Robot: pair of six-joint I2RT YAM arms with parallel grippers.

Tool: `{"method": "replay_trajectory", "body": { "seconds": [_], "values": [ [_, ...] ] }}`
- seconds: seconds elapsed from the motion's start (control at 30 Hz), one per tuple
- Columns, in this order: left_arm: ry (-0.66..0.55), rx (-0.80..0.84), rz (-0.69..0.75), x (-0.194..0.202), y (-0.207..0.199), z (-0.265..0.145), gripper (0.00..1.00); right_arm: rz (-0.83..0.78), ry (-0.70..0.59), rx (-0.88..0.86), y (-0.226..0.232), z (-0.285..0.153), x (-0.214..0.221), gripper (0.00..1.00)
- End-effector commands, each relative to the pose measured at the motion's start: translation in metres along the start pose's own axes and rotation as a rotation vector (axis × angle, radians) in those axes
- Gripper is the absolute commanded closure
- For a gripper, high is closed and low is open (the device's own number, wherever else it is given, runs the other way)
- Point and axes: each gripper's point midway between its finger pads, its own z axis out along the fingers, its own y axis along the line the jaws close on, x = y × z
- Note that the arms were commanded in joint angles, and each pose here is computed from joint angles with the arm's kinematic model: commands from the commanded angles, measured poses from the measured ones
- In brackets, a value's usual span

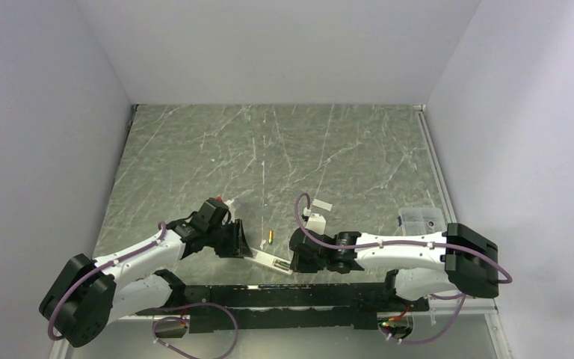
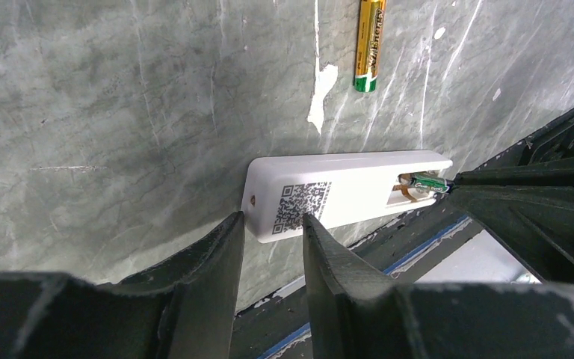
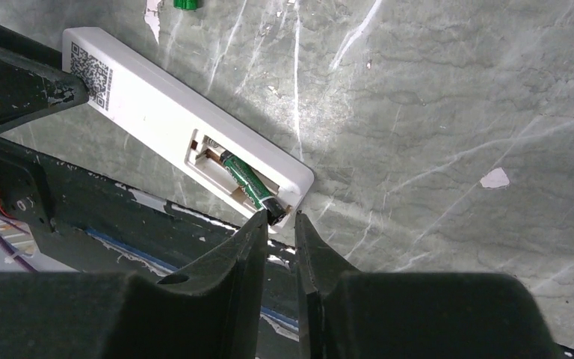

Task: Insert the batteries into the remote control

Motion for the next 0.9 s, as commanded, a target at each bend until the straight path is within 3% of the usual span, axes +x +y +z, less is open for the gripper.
{"method": "replay_trajectory", "body": {
  "seconds": [0.0,0.87],
  "values": [
    [-0.020,0.049,0.040,-0.006,-0.011,-0.001,0.61,0.029,-0.014,-0.051,0.018,-0.002,-0.008,0.78],
    [-0.007,0.109,0.042,0.005,-0.018,-0.004,0.64,0.048,-0.016,-0.022,0.019,0.003,-0.011,0.85]
  ]
}}
